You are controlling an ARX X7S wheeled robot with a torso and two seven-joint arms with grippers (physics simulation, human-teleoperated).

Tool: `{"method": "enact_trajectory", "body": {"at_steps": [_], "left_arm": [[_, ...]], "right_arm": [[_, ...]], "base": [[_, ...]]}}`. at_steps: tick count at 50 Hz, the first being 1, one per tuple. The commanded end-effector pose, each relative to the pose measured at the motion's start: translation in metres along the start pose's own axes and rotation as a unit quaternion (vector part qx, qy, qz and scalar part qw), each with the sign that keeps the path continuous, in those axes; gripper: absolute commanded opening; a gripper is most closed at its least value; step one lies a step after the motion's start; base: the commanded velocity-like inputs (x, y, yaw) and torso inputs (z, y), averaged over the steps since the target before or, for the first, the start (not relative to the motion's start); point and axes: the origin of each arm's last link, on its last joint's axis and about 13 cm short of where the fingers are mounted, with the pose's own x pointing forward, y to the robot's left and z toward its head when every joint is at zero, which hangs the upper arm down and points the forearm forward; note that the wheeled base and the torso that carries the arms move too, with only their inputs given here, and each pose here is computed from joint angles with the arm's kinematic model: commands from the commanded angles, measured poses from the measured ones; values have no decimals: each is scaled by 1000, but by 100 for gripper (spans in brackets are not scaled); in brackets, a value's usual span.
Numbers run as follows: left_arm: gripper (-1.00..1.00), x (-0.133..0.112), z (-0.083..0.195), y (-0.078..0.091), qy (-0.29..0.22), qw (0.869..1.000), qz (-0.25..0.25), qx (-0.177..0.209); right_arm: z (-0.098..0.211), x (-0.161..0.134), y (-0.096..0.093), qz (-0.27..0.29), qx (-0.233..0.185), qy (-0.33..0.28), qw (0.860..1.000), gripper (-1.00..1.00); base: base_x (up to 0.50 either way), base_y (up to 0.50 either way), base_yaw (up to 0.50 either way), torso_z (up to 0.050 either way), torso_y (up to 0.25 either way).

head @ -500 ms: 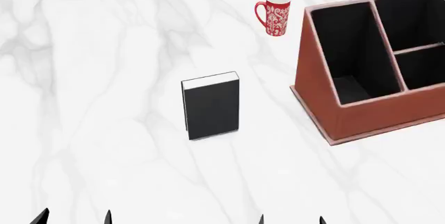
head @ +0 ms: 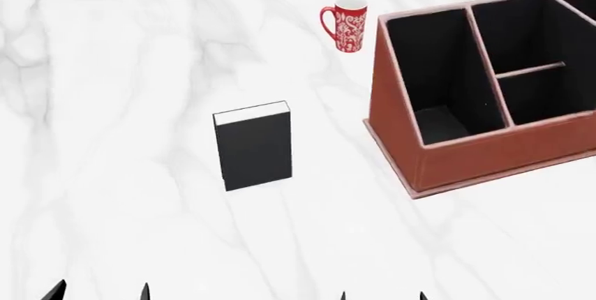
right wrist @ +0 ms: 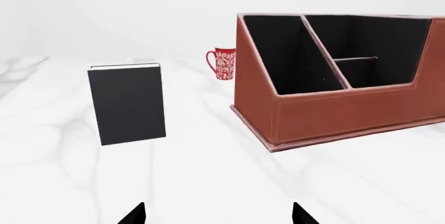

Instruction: Pick up the book and place it in the right compartment of the caddy.

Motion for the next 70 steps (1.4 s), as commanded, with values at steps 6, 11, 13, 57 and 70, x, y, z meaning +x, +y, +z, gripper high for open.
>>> {"method": "enact_trajectory", "body": {"at_steps": [6,11,13,57,70], "left_arm": [[100,-1,-1,-1,2,1000,-2,-1],[100,-1,-1,-1,2,1000,-1,0],[100,-2,-1,-1,2,1000,-2,0],[100,-109,138,127,-38,917,393,52],[100,-177,147,147,-57,874,480,45]], "right_arm": [[-1,0,0,1,-6,4,1000,100],[-2,-1,0,1,-7,5,1000,100],[-1,-1,-1,0,-7,5,1000,100],[206,91,-32,-19,-11,-27,999,100],[244,106,-32,-44,-12,-54,997,100]], "base": [[0,-498,0,0,0],[0,-452,0,0,0],[0,-449,0,0,0],[0,-62,0,0,0],[0,0,0,0,0]]}}
